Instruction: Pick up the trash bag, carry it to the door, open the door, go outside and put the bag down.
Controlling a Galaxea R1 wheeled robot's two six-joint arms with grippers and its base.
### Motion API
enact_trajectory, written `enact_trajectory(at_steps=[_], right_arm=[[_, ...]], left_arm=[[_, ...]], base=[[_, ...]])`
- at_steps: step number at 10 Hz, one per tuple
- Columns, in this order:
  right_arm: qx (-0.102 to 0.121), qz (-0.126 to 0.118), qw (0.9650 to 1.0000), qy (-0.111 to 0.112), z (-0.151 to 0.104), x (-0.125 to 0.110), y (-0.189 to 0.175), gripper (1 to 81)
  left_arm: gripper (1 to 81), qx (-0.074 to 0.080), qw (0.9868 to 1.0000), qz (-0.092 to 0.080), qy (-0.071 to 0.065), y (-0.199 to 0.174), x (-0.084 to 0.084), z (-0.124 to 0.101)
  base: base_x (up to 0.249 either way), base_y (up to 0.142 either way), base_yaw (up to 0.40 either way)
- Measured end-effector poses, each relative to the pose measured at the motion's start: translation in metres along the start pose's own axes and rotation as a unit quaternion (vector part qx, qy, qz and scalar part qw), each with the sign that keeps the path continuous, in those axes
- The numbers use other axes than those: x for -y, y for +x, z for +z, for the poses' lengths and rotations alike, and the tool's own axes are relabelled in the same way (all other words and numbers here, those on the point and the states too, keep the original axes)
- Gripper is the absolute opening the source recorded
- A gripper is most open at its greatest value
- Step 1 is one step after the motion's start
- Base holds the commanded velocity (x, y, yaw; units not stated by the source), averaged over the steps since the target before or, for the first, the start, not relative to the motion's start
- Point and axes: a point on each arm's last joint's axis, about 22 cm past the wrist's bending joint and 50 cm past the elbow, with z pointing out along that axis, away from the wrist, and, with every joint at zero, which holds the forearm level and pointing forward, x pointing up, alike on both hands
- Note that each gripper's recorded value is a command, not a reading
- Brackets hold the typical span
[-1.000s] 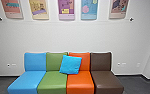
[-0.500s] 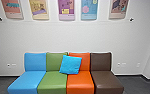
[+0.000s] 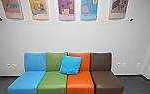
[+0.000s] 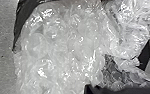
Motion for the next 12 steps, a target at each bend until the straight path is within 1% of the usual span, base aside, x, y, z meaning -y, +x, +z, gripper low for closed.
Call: enact_trajectory(at_steps=[4, 5, 6, 7, 10, 12], right_arm=[[-0.001, -0.001, 1.0, -0.002, -0.0002, -0.0015, 0.0006, 81.1], [-0.001, -0.001, 1.0, -0.002, -0.0003, -0.0019, 0.0006, 81.1], [-0.001, -0.001, 1.0, -0.002, -0.0002, -0.0017, 0.0003, 81.1], [-0.001, -0.001, 1.0, -0.002, -0.0003, -0.002, 0.0004, 81.1], [-0.001, -0.001, 1.0, -0.002, -0.0003, -0.002, 0.0004, 81.1], [-0.001, -0.001, 1.0, -0.002, -0.0003, -0.0023, 0.0004, 81.1]], left_arm=[[1.0, 0.0, 1.0, 0.0, 0.0, 0.0003, 0.0, -0.0001], [1.0, 0.0, 1.0, 0.002, 0.001, 0.0, 0.0, 0.0001], [1.0, 0.0, 1.0, 0.009, 0.002, 0.0, -0.0014, 0.0006], [1.0, 0.0, 0.9999, 0.012, 0.003, 0.0001, -0.0011, 0.0007], [1.0, 0.0, 0.9999, 0.013, 0.002, 0.0001, -0.0018, 0.0008], [1.0, 0.0, 0.9999, 0.013, 0.002, 0.0, -0.0021, 0.0009]], base=[[0.0, 0.0, 0.0], [0.0, 0.0, 0.0], [0.0, 0.0, 0.0], [0.0, 0.0, 0.0], [0.0, 0.0, 0.0], [0.0, 0.0, -0.12]])
